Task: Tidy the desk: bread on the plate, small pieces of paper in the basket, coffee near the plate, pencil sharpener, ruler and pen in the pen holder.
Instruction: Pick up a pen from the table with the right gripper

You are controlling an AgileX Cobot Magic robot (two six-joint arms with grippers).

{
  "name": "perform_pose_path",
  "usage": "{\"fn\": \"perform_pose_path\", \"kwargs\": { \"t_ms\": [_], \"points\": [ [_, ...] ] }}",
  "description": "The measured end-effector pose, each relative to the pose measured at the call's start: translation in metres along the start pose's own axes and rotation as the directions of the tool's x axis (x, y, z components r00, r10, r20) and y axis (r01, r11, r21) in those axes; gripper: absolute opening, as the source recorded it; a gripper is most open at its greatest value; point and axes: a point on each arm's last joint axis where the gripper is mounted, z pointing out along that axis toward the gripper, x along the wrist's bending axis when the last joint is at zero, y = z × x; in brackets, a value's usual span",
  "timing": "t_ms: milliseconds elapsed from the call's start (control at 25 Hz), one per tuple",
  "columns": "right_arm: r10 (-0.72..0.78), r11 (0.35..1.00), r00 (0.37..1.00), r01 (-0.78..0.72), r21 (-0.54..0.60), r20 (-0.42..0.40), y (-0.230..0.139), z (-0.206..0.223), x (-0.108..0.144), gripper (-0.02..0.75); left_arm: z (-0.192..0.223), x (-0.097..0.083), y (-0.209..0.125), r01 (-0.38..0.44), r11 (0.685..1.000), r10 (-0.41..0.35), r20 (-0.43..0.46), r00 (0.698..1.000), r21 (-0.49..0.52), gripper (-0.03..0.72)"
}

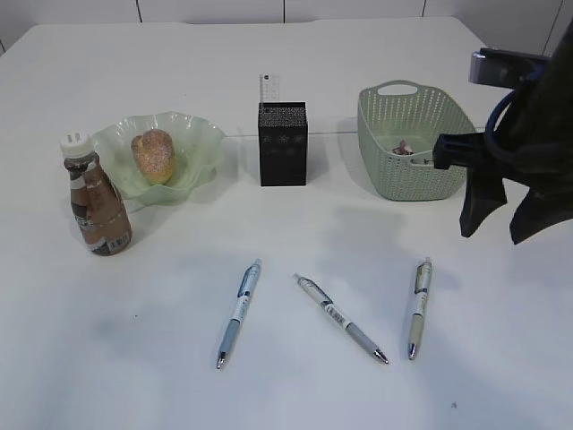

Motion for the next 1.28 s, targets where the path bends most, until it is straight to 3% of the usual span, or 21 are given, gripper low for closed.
{"fn": "perform_pose_path", "kwargs": {
  "t_ms": [400, 640, 1280],
  "points": [
    [0.140, 0.987, 0.990, -0.137, 0.082, -0.033, 0.018, 0.051, 0.014, 0.390, 0.000, 0.000, -0.001, -0.001, 1.000, 0.001, -0.004, 1.000, 0.007, 0.352],
    [0.163, 0.975, 0.987, -0.161, 0.154, 0.000, 0.024, 0.086, 0.016, 0.389, 0.000, 0.000, -0.001, -0.001, 1.000, 0.001, -0.004, 1.000, 0.010, 0.352],
    [0.200, 0.965, 0.979, -0.202, 0.170, 0.029, 0.033, 0.134, 0.018, 0.389, 0.000, 0.000, -0.001, -0.001, 1.000, 0.001, -0.005, 1.000, 0.014, 0.352]
  ]
}}
